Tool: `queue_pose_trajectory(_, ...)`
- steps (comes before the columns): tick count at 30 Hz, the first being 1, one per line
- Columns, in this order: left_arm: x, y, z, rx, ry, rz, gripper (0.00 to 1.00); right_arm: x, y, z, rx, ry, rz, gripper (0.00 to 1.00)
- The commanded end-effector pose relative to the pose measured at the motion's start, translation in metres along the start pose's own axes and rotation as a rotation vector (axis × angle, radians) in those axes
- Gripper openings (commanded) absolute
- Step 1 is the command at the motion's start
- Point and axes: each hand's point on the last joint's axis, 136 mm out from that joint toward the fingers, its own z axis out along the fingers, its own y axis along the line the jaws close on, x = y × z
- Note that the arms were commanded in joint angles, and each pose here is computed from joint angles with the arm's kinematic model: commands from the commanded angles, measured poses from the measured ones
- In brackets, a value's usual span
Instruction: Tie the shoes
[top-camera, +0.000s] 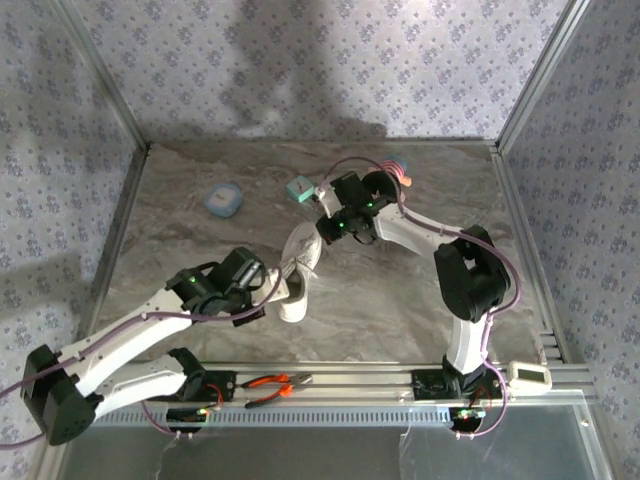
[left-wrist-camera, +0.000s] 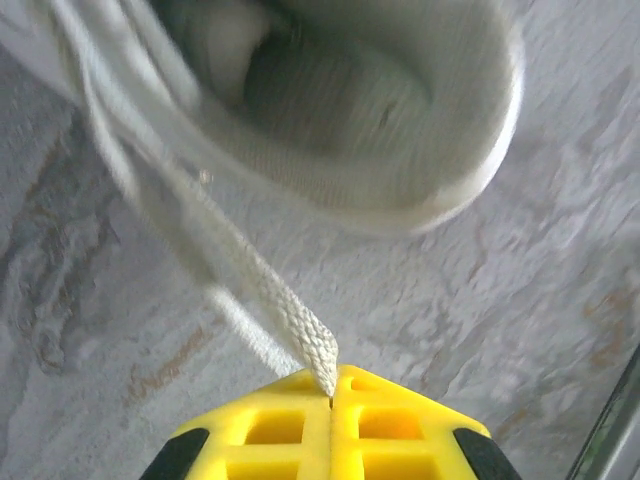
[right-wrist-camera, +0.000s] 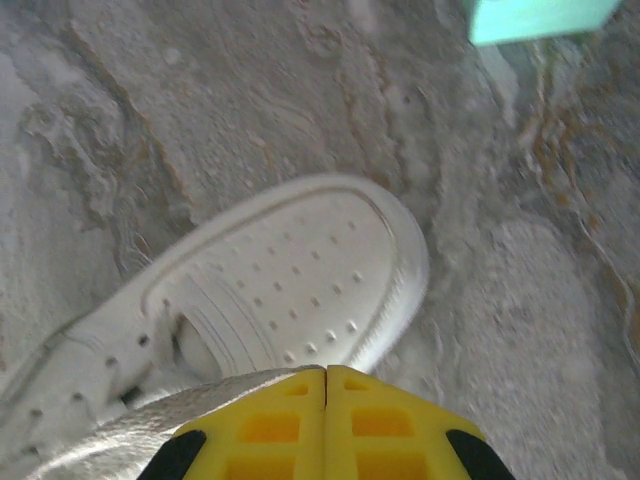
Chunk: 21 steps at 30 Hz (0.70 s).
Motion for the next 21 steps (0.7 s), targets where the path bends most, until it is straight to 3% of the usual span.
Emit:
queue_pose_trajectory(1,-0.036,-0.002,-0.011,0.001,-0.031,-0.102,0.0,-0.016,0.015,0.003,-0.048,-0.013,-0.054,0.0)
queue_pose_trajectory(6,-0.086,-0.028,0.001,0.101,-0.061,-0.083,0.0,-0.033,0.024,0.011,-0.091,-0.031,-0.073,0.0)
queue_pose_trajectory(21,-0.176,-0.068,0.068,0.29,-0.147,-0.053,0.0,-0.076,0.053,0.027,-0.285,-0.075,-0.116,0.0)
